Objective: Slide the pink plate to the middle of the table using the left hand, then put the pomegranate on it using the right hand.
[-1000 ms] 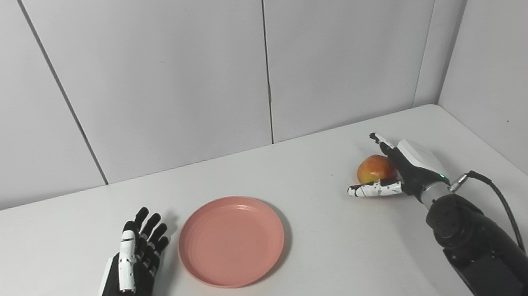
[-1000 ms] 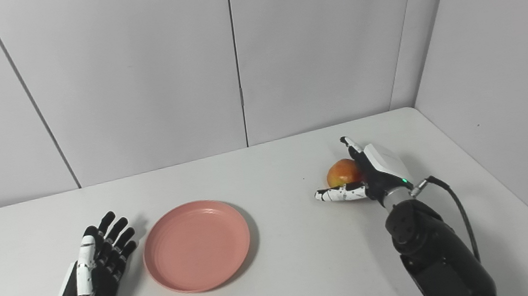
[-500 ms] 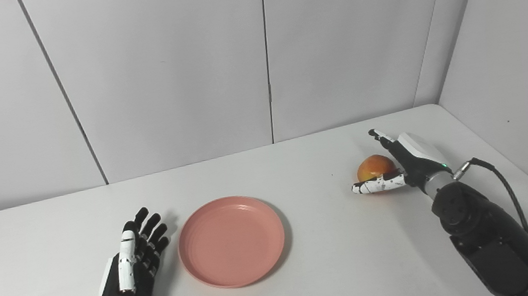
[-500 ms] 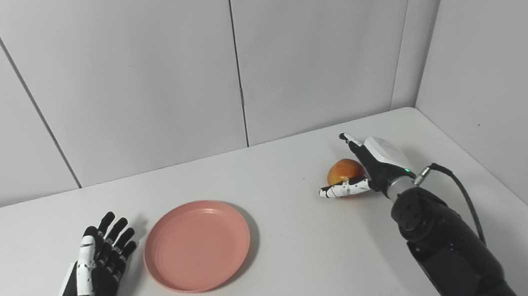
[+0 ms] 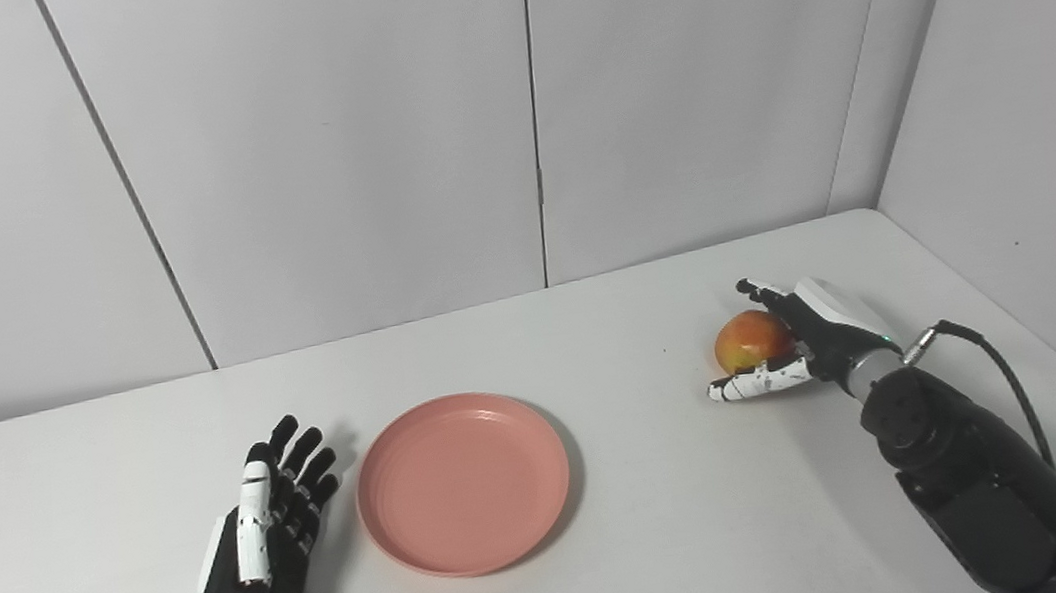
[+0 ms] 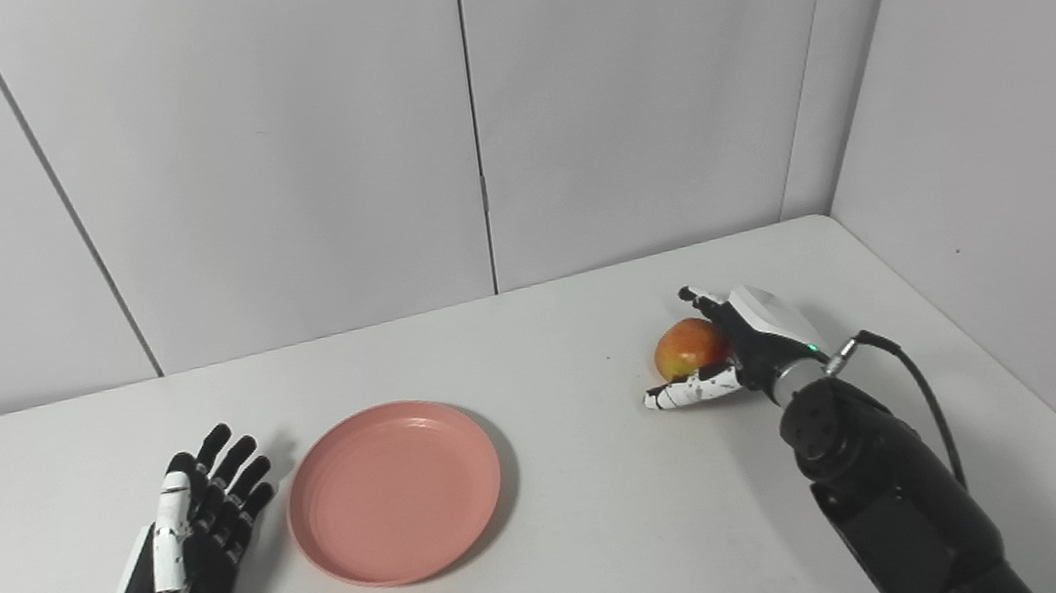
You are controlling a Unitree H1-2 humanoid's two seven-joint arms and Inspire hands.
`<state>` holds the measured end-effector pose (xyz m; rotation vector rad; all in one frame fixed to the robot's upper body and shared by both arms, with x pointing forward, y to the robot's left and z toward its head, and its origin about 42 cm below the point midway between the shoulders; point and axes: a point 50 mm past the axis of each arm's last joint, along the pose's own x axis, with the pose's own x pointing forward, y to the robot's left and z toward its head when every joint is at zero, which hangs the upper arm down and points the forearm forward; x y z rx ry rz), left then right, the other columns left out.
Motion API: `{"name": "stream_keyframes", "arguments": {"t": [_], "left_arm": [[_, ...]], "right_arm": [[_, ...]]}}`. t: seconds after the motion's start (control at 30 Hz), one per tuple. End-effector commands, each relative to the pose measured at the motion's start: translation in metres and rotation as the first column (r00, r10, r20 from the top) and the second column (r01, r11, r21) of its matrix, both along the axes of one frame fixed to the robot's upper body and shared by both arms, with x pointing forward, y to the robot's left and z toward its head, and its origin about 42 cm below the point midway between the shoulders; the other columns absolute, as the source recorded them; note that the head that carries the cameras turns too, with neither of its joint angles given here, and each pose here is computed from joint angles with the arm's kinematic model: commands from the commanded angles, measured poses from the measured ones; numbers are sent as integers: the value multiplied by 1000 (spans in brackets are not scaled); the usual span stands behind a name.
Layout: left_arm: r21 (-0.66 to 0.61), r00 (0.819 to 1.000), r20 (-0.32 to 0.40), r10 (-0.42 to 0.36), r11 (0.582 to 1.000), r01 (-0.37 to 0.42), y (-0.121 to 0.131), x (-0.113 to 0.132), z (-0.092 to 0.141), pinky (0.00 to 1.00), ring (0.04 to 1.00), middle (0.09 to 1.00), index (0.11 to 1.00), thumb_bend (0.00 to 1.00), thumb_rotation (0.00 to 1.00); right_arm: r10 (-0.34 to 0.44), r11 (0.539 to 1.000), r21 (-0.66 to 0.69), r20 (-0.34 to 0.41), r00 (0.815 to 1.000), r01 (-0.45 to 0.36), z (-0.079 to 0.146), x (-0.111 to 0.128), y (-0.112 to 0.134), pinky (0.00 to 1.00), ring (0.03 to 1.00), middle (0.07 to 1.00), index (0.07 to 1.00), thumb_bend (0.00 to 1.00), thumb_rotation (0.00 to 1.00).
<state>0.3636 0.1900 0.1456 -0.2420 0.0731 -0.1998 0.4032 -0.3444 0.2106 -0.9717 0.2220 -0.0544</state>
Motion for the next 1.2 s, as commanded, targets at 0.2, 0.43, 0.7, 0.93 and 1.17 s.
{"name": "stream_keyframes", "arguments": {"t": [0.2, 0.43, 0.7, 0.93, 1.17], "left_arm": [[8, 1000, -29, 4, 1000, -4, 1, -3, -3, 950, 925, 933, 922, 430, 1000], [13, 1000, -29, 3, 1000, -3, 1, -4, -3, 952, 927, 935, 924, 435, 1000], [8, 1000, -30, 3, 1000, -3, 0, -4, -3, 956, 930, 937, 926, 439, 1000], [4, 1000, -24, -1, 1000, 1, 1, -3, -4, 959, 932, 939, 928, 436, 1000], [7, 1000, -24, 1, 1000, -1, 0, -3, -4, 959, 932, 938, 929, 441, 1000]], "right_arm": [[-3, 999, -35, 74, 997, 6, 21, 9, -6, 718, 798, 846, 855, 956, 348], [1, 999, -44, 100, 995, 4, 14, 10, -3, 635, 694, 742, 747, 789, 299], [6, 999, -45, 115, 993, -1, 9, 12, -3, 532, 582, 619, 619, 600, 202], [3, 1000, -17, 143, 990, -1, 7, 11, -1, 484, 528, 555, 571, 510, 138], [3, 1000, 10, 177, 984, -5, 13, 9, 2, 482, 527, 556, 577, 507, 136]]}}
